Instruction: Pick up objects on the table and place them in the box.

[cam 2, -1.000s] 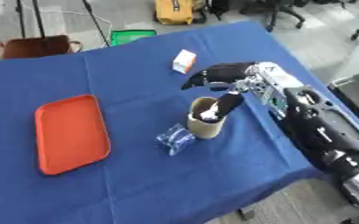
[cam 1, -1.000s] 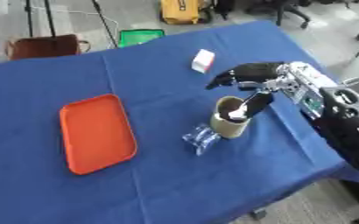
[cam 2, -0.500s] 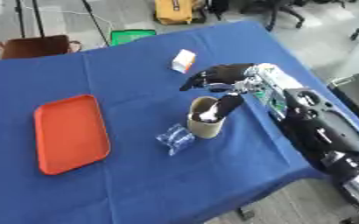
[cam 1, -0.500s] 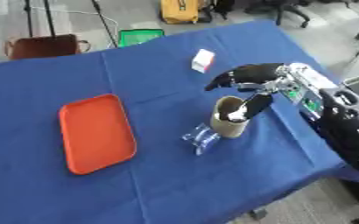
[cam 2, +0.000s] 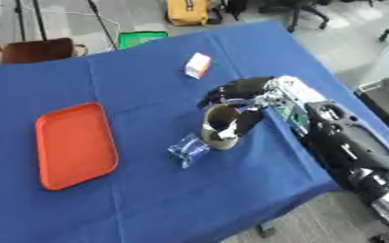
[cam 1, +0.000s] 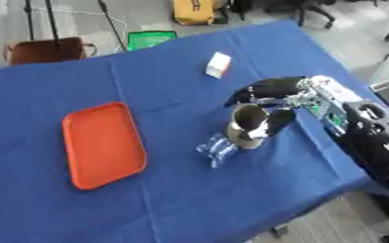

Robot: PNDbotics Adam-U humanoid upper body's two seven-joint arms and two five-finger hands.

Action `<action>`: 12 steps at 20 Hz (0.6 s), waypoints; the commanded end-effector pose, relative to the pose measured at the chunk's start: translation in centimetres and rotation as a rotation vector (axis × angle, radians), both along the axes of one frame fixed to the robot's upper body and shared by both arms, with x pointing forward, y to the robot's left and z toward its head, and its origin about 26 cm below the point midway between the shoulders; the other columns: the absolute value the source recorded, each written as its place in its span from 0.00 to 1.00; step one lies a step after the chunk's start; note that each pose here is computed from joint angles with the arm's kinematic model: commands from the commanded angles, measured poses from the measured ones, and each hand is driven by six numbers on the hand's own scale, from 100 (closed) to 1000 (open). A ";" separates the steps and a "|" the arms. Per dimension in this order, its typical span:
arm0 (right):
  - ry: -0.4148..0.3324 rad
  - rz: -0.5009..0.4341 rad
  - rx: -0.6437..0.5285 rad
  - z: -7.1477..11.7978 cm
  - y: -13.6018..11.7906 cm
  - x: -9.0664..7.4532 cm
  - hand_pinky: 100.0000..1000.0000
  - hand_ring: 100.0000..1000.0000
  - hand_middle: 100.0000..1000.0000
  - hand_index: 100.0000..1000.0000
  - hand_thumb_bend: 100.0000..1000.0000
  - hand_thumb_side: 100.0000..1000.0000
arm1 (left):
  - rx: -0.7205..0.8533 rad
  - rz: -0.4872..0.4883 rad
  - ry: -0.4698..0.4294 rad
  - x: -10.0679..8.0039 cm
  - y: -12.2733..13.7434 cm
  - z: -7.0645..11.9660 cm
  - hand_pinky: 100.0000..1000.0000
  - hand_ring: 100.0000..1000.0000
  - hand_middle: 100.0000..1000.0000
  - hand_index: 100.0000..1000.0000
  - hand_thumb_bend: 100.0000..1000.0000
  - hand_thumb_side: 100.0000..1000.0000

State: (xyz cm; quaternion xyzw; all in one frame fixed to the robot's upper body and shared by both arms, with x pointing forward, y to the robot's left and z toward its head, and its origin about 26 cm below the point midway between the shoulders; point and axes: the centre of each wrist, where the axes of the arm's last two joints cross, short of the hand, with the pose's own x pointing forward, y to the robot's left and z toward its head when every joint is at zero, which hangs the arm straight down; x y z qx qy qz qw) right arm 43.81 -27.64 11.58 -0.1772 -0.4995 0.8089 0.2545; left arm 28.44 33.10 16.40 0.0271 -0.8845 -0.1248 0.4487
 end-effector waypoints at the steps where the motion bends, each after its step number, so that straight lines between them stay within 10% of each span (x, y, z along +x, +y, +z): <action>1: -0.013 0.004 -0.045 0.9 -0.9 0.2 0.86 0.86 0.87 0.98 0.37 0.79 | 0.020 -0.004 -0.019 0.0 0.1 0.7 0.72 0.75 0.74 0.88 0.29 1.00; 12: -0.031 -0.004 -0.065 0.1 -0.6 0.2 0.84 0.84 0.86 0.98 0.35 0.72 | 0.017 -0.009 -0.019 0.0 0.0 0.7 0.72 0.75 0.74 0.89 0.29 1.00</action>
